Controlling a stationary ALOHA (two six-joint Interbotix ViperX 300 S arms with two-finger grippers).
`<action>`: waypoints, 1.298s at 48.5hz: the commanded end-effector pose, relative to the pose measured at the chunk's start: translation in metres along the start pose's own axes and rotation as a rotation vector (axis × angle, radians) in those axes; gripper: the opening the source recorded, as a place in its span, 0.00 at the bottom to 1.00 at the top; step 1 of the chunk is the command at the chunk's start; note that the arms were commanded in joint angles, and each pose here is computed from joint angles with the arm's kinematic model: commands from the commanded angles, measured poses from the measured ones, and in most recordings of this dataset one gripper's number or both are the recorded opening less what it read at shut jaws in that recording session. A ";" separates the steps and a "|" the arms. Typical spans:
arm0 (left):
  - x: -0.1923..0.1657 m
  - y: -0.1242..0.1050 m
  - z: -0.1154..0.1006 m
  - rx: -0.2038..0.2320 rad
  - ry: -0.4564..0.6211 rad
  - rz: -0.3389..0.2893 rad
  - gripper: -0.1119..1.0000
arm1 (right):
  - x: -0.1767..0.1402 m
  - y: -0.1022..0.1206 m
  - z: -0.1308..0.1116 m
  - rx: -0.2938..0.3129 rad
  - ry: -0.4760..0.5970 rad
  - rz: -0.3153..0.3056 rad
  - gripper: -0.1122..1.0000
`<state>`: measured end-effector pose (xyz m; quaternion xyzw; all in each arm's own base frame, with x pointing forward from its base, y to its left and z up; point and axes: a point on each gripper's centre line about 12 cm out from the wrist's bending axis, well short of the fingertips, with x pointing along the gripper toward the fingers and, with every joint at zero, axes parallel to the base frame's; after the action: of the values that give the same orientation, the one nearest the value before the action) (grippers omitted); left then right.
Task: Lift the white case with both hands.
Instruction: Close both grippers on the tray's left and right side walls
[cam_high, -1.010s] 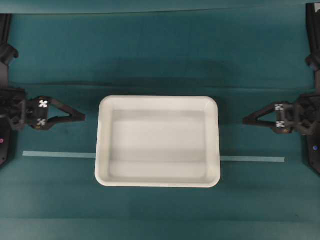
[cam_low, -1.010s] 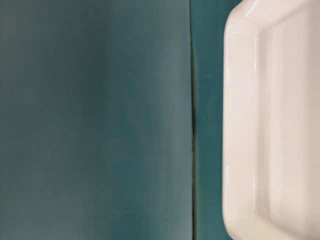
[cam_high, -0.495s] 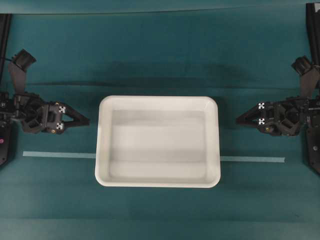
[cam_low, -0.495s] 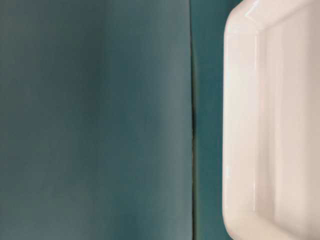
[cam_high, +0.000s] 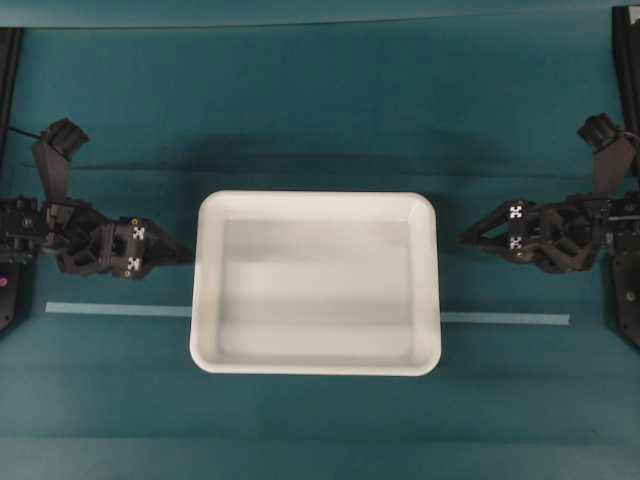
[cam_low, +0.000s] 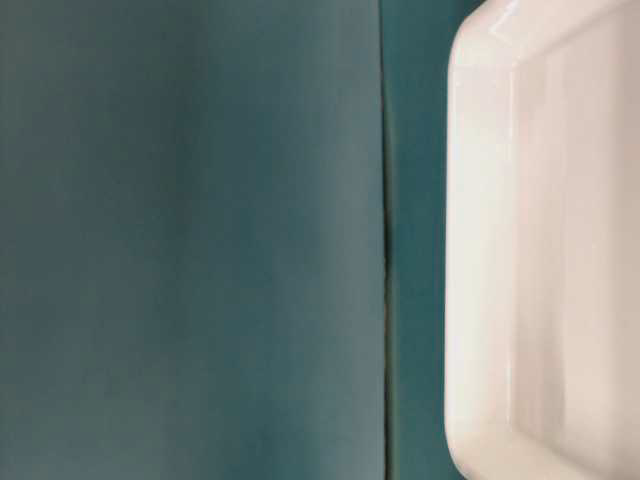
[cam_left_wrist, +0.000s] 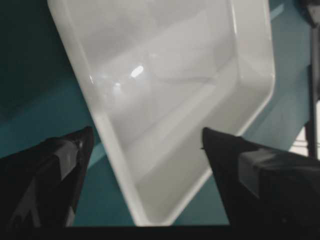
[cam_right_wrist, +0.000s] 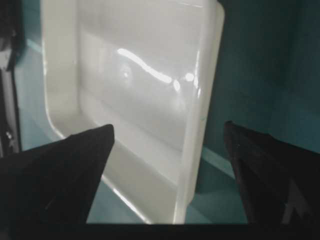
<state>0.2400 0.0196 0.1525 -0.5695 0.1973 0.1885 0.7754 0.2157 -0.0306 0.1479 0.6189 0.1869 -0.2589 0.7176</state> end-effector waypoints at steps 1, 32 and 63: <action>0.008 0.007 -0.003 0.005 0.000 -0.010 0.94 | 0.009 -0.001 -0.002 -0.017 -0.009 -0.005 0.93; 0.036 0.027 -0.018 0.015 0.022 -0.025 0.94 | 0.064 -0.016 -0.036 0.032 -0.032 0.009 0.93; 0.054 0.020 -0.019 0.020 0.037 -0.014 0.89 | 0.079 -0.011 -0.029 0.113 -0.010 -0.104 0.84</action>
<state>0.2705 0.0112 0.1028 -0.5671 0.2103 0.1732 0.7773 0.2667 -0.0103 0.0894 0.6449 0.1996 -0.3007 0.6737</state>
